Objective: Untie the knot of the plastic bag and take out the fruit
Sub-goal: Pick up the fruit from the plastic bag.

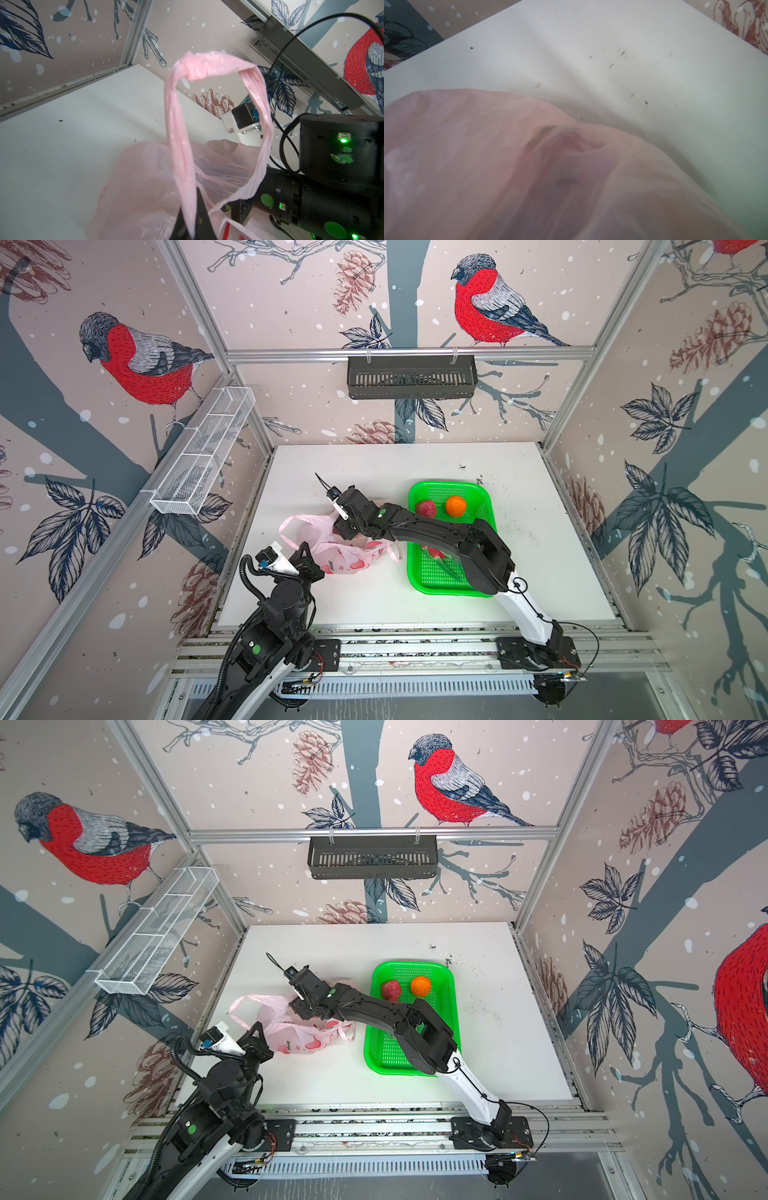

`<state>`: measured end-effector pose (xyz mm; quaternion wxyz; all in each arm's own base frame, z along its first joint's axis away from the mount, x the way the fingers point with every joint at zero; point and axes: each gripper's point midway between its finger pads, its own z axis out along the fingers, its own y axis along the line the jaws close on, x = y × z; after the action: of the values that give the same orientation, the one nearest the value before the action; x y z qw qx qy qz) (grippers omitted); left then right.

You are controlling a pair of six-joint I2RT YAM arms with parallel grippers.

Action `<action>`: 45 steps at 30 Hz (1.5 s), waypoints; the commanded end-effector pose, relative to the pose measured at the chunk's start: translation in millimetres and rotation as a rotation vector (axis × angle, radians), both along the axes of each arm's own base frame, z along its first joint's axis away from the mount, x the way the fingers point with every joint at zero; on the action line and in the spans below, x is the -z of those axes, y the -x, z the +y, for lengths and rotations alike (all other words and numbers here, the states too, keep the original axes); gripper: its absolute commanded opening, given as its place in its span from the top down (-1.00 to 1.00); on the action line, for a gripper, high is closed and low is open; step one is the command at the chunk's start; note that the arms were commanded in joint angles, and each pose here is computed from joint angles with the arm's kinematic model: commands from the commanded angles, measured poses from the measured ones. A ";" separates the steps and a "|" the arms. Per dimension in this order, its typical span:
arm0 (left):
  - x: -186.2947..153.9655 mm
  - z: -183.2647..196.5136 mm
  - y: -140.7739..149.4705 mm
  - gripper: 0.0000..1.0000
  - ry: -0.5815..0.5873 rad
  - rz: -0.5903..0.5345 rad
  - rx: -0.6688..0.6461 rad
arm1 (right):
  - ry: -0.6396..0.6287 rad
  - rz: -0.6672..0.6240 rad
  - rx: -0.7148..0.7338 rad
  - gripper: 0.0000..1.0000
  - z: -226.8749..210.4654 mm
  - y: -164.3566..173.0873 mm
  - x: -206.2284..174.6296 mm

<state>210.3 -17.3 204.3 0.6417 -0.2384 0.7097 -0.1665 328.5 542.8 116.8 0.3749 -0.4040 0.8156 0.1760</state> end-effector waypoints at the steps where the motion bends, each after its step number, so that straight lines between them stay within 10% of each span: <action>1: -8.2 14.8 3.4 1.00 0.004 -0.016 -0.077 | -0.015 -0.023 0.048 0.89 -4.8 -5.3 -16.8; 18: -11.7 51.4 13.6 1.00 -0.004 -0.032 -0.293 | -0.015 -0.060 0.046 0.90 -36.0 -1.8 -36.0; 45: -29.0 31.7 -3.5 1.00 -0.020 -0.116 -0.227 | -0.057 -0.105 -0.236 0.89 -23.6 77.7 -87.1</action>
<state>211.8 17.7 226.2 0.6910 -0.2943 0.6559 -0.0756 256.4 512.5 183.8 0.3894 -0.4900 0.7544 0.1979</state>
